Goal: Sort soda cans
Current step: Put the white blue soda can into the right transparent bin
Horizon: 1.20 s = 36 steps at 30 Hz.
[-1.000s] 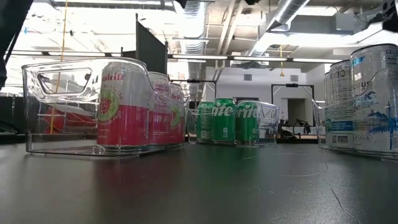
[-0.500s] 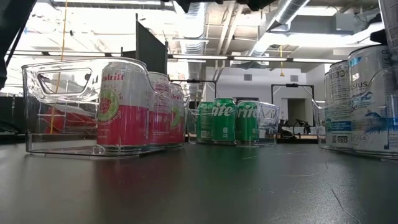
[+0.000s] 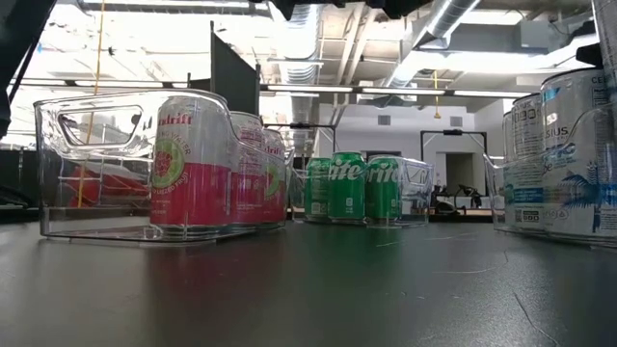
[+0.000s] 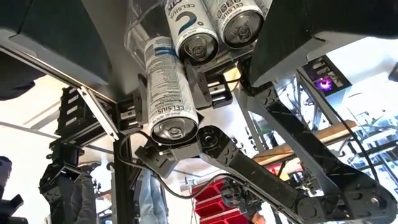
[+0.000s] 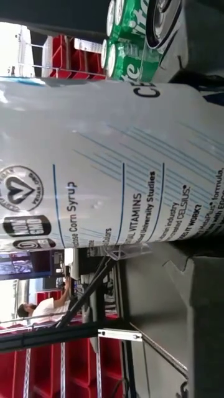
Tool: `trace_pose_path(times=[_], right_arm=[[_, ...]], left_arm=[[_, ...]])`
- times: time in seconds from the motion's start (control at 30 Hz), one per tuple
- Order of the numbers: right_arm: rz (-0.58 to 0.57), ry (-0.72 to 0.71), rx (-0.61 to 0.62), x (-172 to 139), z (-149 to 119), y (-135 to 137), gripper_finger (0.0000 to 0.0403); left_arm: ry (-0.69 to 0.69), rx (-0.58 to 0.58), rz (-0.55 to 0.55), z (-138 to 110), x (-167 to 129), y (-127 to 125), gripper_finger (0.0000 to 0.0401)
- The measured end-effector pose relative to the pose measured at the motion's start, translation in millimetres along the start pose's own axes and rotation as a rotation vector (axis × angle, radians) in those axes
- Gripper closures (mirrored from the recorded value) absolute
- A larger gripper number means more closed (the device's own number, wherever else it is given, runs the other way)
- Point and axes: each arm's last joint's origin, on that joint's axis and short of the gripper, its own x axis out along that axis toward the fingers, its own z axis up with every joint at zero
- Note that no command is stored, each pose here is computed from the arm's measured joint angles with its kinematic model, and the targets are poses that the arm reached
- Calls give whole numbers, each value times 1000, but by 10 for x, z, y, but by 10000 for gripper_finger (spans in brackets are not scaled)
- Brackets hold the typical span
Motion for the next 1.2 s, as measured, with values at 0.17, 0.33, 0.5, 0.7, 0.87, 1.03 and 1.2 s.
trace_pose_path(times=[0.17,0.33,0.5,0.7,0.87,1.03,1.2], right_arm=[[4,6,10,0,0,6,157],[3,6,8,1,-4,3,157],[3,6,9,1,-4,3,157],[2,6,28,1,1,11,156],[3,8,35,1,2,14,116],[6,11,21,2,0,15,127],[6,11,17,2,-1,14,133]], left_arm=[[5,-2,-1,-5,0,-2,24],[7,-3,-2,-7,0,-3,24],[7,-3,-2,-7,0,-3,24],[6,-3,-2,-6,0,-2,24],[6,-3,-2,-6,0,-2,24],[7,-3,-2,-7,0,-3,24],[23,-10,-9,-33,7,-10,24]])
